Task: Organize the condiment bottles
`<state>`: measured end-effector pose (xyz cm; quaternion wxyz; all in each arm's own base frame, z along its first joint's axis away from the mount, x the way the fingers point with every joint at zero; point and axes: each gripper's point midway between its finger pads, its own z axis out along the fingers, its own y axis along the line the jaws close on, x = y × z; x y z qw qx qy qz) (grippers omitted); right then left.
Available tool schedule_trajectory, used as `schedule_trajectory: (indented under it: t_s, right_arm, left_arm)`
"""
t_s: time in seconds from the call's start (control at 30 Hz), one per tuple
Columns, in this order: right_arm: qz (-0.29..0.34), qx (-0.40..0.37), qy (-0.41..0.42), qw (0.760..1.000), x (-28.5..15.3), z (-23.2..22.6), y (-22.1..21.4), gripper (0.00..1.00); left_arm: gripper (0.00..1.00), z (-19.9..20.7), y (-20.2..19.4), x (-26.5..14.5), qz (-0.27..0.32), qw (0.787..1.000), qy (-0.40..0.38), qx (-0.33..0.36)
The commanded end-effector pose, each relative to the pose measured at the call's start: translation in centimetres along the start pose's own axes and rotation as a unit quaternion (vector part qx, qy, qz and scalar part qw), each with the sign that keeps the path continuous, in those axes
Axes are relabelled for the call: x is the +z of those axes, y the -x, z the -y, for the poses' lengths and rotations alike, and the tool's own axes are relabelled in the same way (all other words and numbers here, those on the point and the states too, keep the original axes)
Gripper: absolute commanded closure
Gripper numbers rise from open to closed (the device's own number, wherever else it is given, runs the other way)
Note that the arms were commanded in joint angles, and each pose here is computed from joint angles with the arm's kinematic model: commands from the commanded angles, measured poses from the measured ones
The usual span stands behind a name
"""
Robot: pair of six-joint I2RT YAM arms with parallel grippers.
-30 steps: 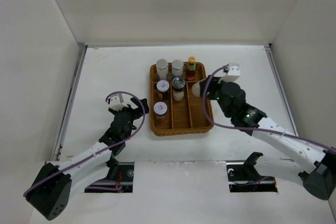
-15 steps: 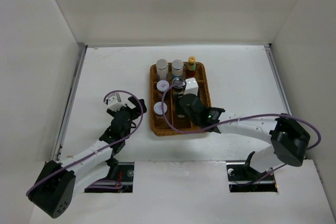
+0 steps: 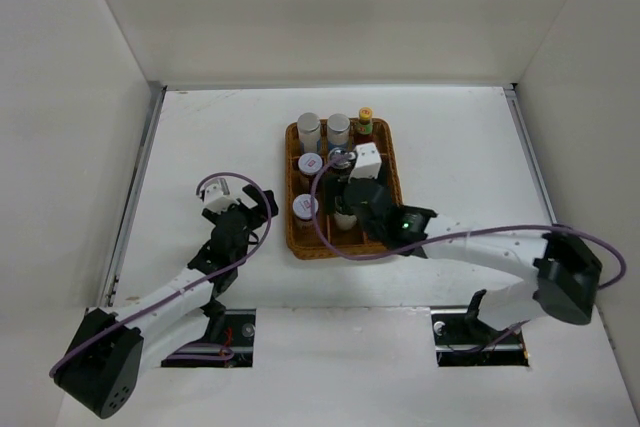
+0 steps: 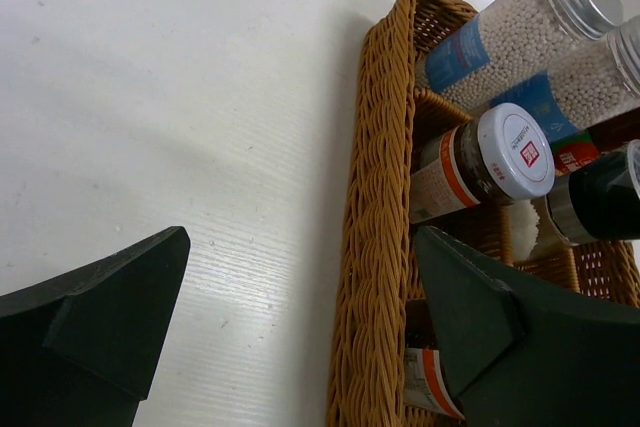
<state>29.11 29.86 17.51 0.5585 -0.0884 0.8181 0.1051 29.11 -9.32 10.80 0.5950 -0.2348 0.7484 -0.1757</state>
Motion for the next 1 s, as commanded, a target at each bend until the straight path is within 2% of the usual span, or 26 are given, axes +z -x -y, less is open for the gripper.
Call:
schedule_trajectory:
  t_s: [0.0, 0.13, 0.23, 0.33, 0.47, 0.57, 0.67, 0.97]
  right_arm:
    - [0.088, 0.075, -0.007, 0.993, -2.9, 2.7, 7.0, 0.00]
    - [0.151, 0.140, -0.046, 0.978, -5.0, 9.4, 10.4, 0.00]
    - [0.211, 0.202, -0.090, 0.952, -6.1, 16.1, 11.4, 0.00]
    - [0.240, 0.264, -0.147, 0.923, -6.2, 22.4, 9.7, 0.00]
    - [0.207, 0.315, -0.202, 0.904, -3.8, 28.0, 5.0, 0.00]
    - [0.169, 0.323, -0.209, 0.908, -1.7, 29.5, 1.5, 0.00]
    - [0.157, 0.322, -0.219, 0.907, -0.9, 30.4, -1.0, 0.00]
    - [0.154, 0.308, -0.219, 0.913, -0.2, 30.6, -3.1, 0.00]
  left_arm:
    - [0.00, 2.1, 2.1, 0.4, 0.020, 0.999, -0.021, -0.023]
    - [0.00, 1.9, 1.9, 0.5, 0.017, 1.000, -0.014, -0.019]
    - [0.00, 2.1, 1.9, 0.6, 0.013, 1.000, -0.013, -0.018]
    - [0.00, 2.1, 1.7, 0.7, 0.010, 1.000, -0.011, -0.015]
    - [0.00, 2.3, 1.4, 0.9, 0.003, 1.000, -0.008, -0.011]
    - [0.00, 2.1, 1.1, 0.9, -0.001, 1.000, -0.008, -0.009]
    - [0.00, 2.1, 1.3, 1.0, 0.003, 1.000, -0.007, -0.013]
    - [0.00, 2.2, 1.2, 1.1, -0.003, 1.000, -0.009, -0.009]
